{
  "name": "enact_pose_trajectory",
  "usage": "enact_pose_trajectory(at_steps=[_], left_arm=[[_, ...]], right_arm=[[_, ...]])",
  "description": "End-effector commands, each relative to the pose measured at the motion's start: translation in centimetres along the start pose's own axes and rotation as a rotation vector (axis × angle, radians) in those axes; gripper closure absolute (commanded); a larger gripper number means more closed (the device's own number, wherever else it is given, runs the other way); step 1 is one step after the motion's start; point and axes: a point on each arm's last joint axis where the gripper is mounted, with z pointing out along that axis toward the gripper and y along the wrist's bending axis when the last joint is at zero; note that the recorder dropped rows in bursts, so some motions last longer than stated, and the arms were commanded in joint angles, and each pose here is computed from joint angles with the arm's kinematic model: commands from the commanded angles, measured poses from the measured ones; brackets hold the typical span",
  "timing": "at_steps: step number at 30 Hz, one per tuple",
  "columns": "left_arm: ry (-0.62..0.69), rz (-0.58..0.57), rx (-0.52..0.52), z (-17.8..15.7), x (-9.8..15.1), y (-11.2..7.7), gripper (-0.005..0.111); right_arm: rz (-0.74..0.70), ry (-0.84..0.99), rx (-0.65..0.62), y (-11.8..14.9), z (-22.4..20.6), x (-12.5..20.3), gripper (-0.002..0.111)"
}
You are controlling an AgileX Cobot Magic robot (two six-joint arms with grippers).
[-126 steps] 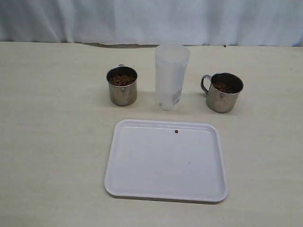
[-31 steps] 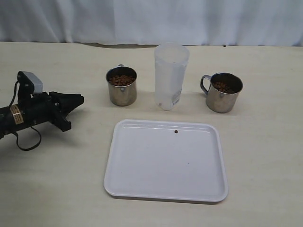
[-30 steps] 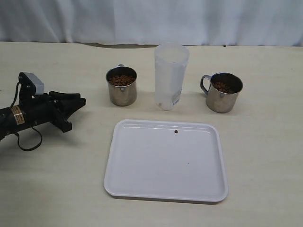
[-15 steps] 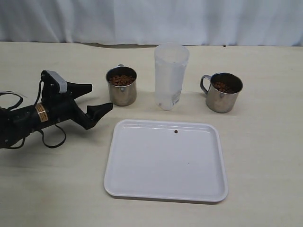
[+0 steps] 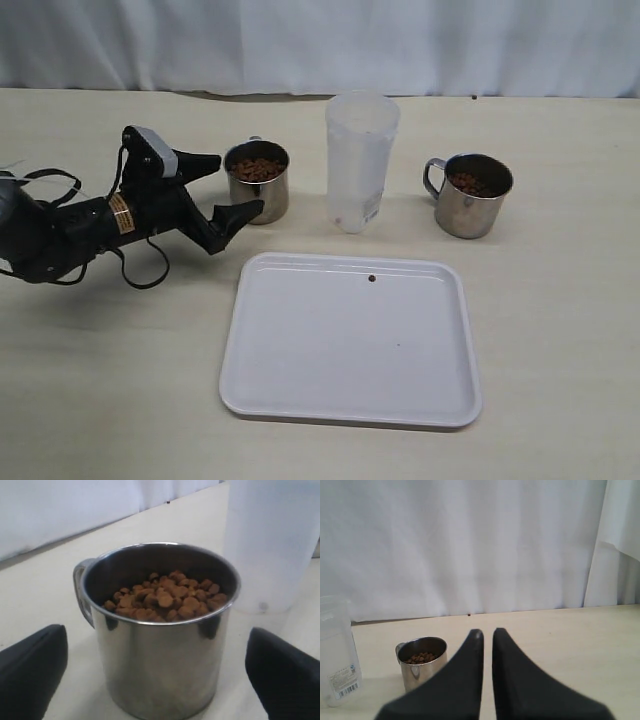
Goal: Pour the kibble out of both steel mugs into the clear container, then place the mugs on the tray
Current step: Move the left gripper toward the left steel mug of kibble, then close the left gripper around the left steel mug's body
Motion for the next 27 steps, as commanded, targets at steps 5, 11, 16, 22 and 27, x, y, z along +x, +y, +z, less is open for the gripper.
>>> enact_pose_trajectory(at_steps=[5,11,16,22,27], left_arm=[[0.013,0.015,0.005,1.3,0.5,0.6,0.03],[-0.034,0.02,0.063,2.1,1.4,0.4,0.03],[-0.054,-0.007,0.061,2.3,1.0,0.7,0.03],[-0.101,-0.044,0.1,2.2,0.5,0.4,0.03],[-0.102,-0.031,0.096,2.3,0.5,0.5,0.03]], right_arm=[[-0.004,0.004,0.007,0.0,0.0,0.2,0.103],[-0.004,0.004,0.007,0.0,0.0,0.2,0.103],[-0.004,0.004,0.007,0.0,0.0,0.2,0.103],[-0.004,0.004,0.007,0.0,0.0,0.2,0.103],[-0.004,0.004,0.007,0.0,0.0,0.2,0.103]])
